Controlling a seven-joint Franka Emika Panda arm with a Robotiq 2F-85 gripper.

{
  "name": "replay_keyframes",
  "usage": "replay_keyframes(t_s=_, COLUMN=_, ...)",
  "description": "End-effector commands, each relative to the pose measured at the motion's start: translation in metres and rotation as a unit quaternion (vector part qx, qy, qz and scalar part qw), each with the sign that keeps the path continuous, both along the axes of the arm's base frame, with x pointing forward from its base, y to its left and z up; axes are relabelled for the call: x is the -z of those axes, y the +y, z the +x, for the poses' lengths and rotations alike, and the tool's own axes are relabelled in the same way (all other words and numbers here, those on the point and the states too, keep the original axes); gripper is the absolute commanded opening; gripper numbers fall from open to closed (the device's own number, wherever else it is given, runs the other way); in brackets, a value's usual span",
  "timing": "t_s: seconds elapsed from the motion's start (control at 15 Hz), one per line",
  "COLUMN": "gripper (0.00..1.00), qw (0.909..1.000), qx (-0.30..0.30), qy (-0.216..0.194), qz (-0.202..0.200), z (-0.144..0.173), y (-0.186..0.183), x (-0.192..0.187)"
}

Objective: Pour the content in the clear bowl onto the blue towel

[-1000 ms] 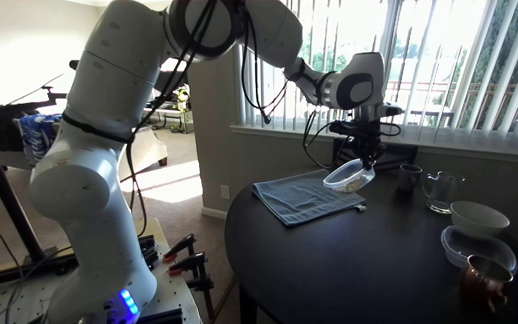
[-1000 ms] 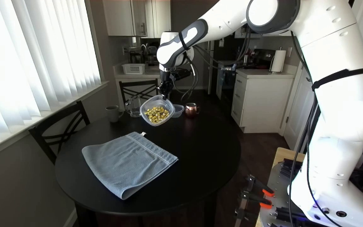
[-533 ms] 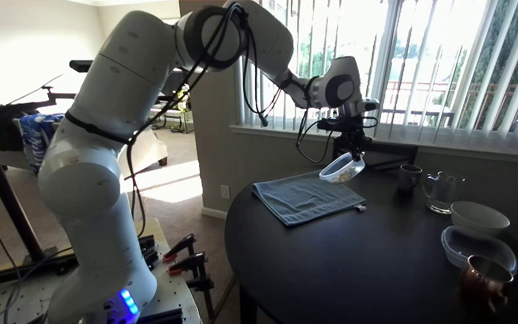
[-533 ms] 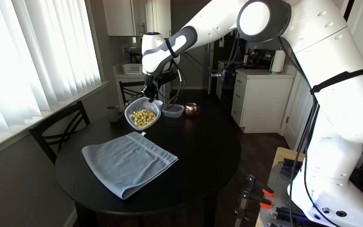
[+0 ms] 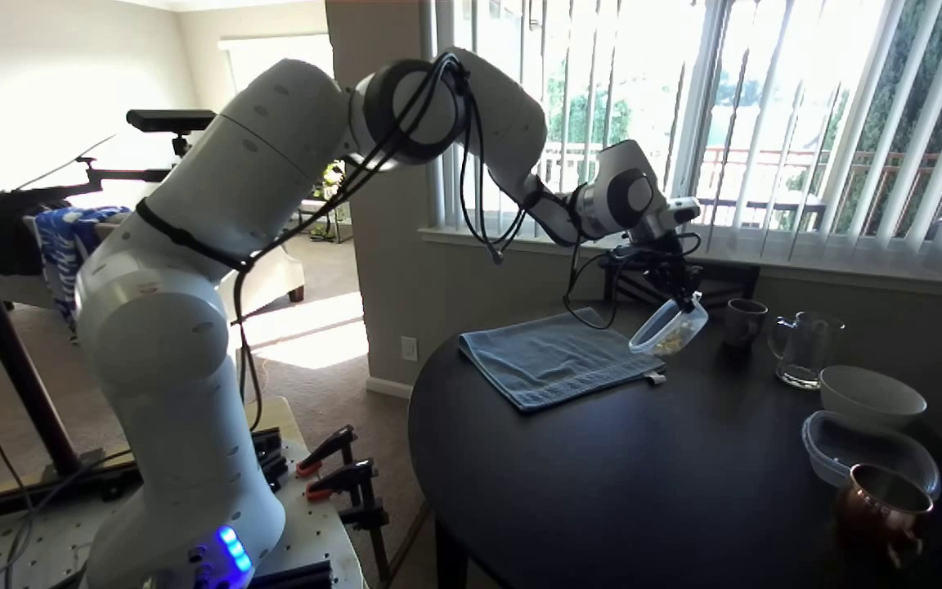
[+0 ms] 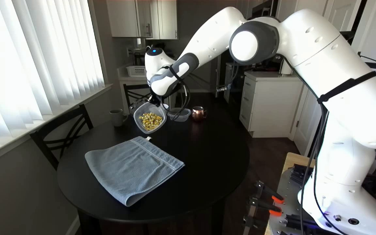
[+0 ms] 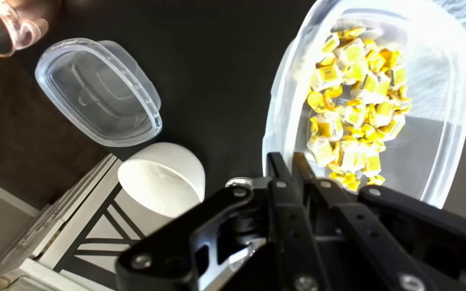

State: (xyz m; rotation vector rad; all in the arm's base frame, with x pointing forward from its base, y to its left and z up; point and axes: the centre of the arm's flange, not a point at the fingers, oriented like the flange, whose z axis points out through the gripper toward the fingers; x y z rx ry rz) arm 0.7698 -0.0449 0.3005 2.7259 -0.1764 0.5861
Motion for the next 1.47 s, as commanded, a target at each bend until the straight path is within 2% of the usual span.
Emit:
replay_keyframes(t_s=0.0, gripper=0.05, qw=0.9985, qx=0.013, qy=-0.028, qz=-0.045, z=0.003, y=0.000, x=0.018)
replay_keyframes(t_s=0.27, gripper=0.05, qw=0.9990, qx=-0.002, qy=-0.028, qz=-0.036, z=-0.013, y=-0.009, x=0.008)
replay_keyframes(t_s=0.53, gripper=0.05, qw=0.9973, qx=-0.007, qy=-0.069, qz=-0.023, z=-0.032, y=-0.030, x=-0.022)
replay_keyframes(t_s=0.73, gripper=0.05, qw=0.9936, qx=-0.012, qy=-0.097, qz=-0.057, z=-0.034, y=-0.035, x=-0.024)
replay_keyframes(t_s=0.93, gripper=0.05, qw=0.9898, qx=-0.042, qy=-0.105, qz=-0.087, z=-0.034, y=-0.044, x=-0.024)
replay_keyframes(t_s=1.2, gripper=0.05, qw=0.9881, qx=-0.055, qy=-0.111, qz=-0.091, z=-0.035, y=-0.054, x=-0.031)
replay_keyframes(t_s=1.27, gripper=0.05, qw=0.9895, qx=-0.042, qy=-0.108, qz=-0.086, z=-0.020, y=-0.054, x=-0.025)
replay_keyframes(t_s=1.4, gripper=0.07, qw=0.9897, qx=-0.040, qy=-0.107, qz=-0.086, z=-0.020, y=-0.055, x=-0.023)
